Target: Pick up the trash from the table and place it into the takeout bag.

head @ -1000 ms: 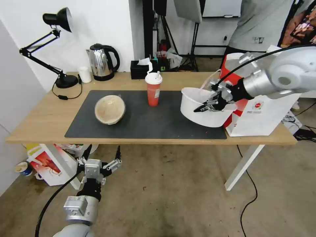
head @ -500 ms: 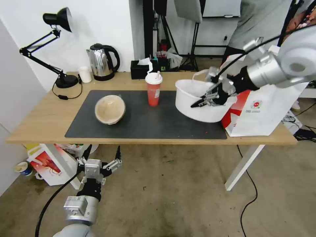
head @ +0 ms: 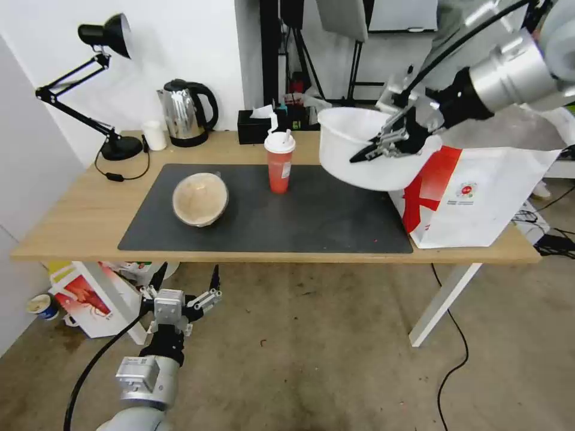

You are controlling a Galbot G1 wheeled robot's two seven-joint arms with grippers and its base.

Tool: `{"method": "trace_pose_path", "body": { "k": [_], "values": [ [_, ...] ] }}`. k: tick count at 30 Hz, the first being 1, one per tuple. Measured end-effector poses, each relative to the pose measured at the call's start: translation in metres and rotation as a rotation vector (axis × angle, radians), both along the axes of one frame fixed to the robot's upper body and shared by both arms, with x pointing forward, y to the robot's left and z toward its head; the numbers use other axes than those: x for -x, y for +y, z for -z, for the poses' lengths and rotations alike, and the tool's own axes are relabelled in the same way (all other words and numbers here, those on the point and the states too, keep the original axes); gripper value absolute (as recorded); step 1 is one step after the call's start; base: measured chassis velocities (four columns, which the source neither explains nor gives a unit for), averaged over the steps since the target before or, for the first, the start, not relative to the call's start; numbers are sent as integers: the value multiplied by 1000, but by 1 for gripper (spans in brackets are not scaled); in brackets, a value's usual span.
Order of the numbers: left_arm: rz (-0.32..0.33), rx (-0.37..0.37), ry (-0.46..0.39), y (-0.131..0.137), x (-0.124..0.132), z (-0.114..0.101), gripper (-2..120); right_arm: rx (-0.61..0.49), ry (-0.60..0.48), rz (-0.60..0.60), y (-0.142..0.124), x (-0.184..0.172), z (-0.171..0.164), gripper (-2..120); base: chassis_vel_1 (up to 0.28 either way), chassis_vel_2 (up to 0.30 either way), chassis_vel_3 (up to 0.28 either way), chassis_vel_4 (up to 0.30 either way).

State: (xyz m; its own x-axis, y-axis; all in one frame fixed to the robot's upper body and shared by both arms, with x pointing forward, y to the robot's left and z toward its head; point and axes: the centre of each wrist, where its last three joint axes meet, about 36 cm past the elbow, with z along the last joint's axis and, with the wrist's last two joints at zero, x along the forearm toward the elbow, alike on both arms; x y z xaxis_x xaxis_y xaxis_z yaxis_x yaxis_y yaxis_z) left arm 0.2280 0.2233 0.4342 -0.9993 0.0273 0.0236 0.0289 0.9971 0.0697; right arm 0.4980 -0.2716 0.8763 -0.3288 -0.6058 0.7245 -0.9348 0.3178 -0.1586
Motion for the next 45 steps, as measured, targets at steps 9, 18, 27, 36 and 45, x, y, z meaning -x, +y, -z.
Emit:
{"method": "trace_pose_path", "body": {
  "k": [9,18,27,36,45],
  "values": [
    [0,0,0,0,0,0,100,-3,-62,5,1,-8,-35,0,0,0,0,0],
    [0,0,0,0,0,0,100,-5,-95,44,-21,-11,-46,0,0,0,0,0],
    [0,0,0,0,0,0,100,-14,-140,103,-62,-11,-59,0,0,0,0,0],
    [0,0,0,0,0,0,100,-31,-157,143,-94,-12,-56,0,0,0,0,0],
    [0,0,0,0,0,0,100,-29,-170,193,-127,-14,-48,0,0,0,0,0]
  ]
}}
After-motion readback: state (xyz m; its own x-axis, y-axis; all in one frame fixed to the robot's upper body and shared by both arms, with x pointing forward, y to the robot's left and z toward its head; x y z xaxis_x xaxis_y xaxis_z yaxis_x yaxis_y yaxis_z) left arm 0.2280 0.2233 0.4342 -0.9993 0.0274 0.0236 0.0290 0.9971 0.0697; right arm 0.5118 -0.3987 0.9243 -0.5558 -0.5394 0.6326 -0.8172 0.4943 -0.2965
